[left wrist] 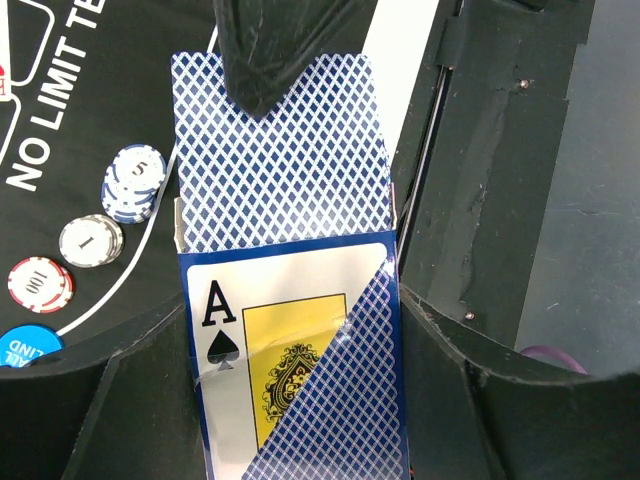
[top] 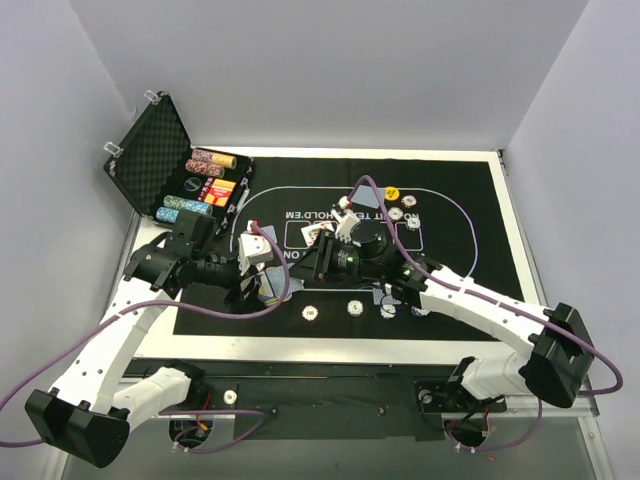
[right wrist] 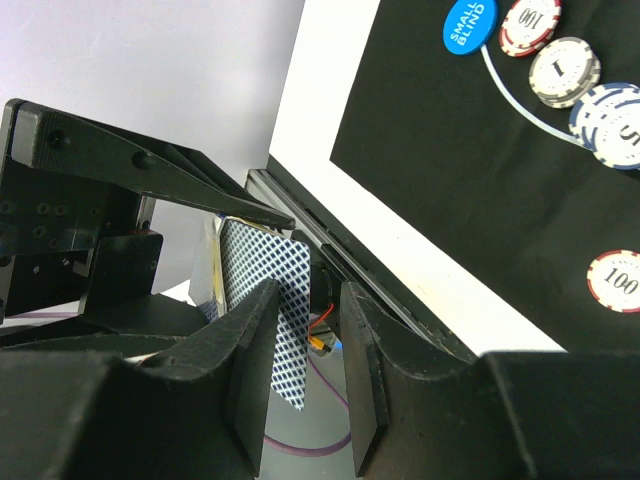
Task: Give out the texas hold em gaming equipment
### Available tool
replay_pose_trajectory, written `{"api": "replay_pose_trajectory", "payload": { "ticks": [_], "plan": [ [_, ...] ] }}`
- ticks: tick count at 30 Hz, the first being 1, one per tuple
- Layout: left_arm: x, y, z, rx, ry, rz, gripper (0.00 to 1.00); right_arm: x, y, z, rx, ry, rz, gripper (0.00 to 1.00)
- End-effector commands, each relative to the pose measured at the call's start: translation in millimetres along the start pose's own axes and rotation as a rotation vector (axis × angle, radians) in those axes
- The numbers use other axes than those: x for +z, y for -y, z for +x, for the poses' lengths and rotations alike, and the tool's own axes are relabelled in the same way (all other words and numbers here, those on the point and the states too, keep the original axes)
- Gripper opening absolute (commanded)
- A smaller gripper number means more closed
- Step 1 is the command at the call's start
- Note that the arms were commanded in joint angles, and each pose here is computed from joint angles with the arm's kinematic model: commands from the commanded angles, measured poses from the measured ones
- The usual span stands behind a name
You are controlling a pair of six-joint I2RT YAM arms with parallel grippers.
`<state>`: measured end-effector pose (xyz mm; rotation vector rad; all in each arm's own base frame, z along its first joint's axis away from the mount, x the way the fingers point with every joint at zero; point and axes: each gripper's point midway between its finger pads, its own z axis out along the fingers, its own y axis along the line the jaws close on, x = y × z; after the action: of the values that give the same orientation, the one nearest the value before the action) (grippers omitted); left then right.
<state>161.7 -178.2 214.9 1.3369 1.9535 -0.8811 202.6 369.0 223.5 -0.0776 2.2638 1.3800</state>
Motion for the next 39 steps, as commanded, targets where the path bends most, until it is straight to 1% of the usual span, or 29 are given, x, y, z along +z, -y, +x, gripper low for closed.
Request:
{"api": "replay_pose_trajectory", "payload": {
  "ticks": [1, 4, 7, 10, 13, 15, 16, 18, 22, 25, 27, 31, 37, 39],
  "plan": [
    [-5, 1, -25, 0.058, 0.089, 0.005, 0.00, -13, 3, -7, 0.013, 0.039, 0.000, 0.26],
    [-5, 0, -25, 0.059, 0.087, 0.001, 0.00, -18, 8, -11, 0.022, 0.050, 0.005, 0.26],
    [-5, 0, -24, 0.053, 0.086, 0.000, 0.00, -24, 9, -20, 0.042, 0.083, -0.012, 0.24],
    [-5, 0, -24, 0.056, 0.086, -0.004, 0.00, -28, 7, -22, 0.050, 0.087, -0.037, 0.23],
    [-5, 0, -23, 0.054, 0.086, -0.007, 0.00, -29, 2, -20, 0.049, 0.080, -0.063, 0.27],
    [-5, 0, -22, 0.053, 0.083, -0.006, 0.00, -28, -1, -19, 0.068, 0.078, -0.086, 0.33],
    [-4, 0, -21, 0.051, 0.081, -0.004, 0.00, -29, -3, -21, 0.069, 0.088, -0.095, 0.38],
    [-3, 0, -19, 0.049, 0.078, -0.004, 0.00, -32, -1, -22, 0.070, 0.099, -0.085, 0.42],
    [-3, 1, -17, 0.051, 0.075, -0.006, 0.00, -42, 4, -27, 0.060, 0.141, -0.049, 0.49],
    [-4, 0, -15, 0.052, 0.070, -0.010, 0.00, -47, -5, -33, 0.048, 0.171, -0.076, 0.52],
    [-3, 0, -15, 0.049, 0.067, -0.006, 0.00, -43, -10, -30, 0.035, 0.159, -0.091, 0.54],
    [0, -2, -12, 0.039, 0.053, -0.001, 0.00, -21, -15, -8, -0.029, 0.057, -0.056, 0.56],
    [0, -4, -11, 0.039, 0.044, -0.011, 0.00, -2, -24, -5, -0.023, 0.017, -0.093, 0.55],
    [-1, -5, -13, 0.041, 0.046, -0.014, 0.00, 2, -25, -2, -0.021, -0.002, -0.101, 0.54]
  ]
}}
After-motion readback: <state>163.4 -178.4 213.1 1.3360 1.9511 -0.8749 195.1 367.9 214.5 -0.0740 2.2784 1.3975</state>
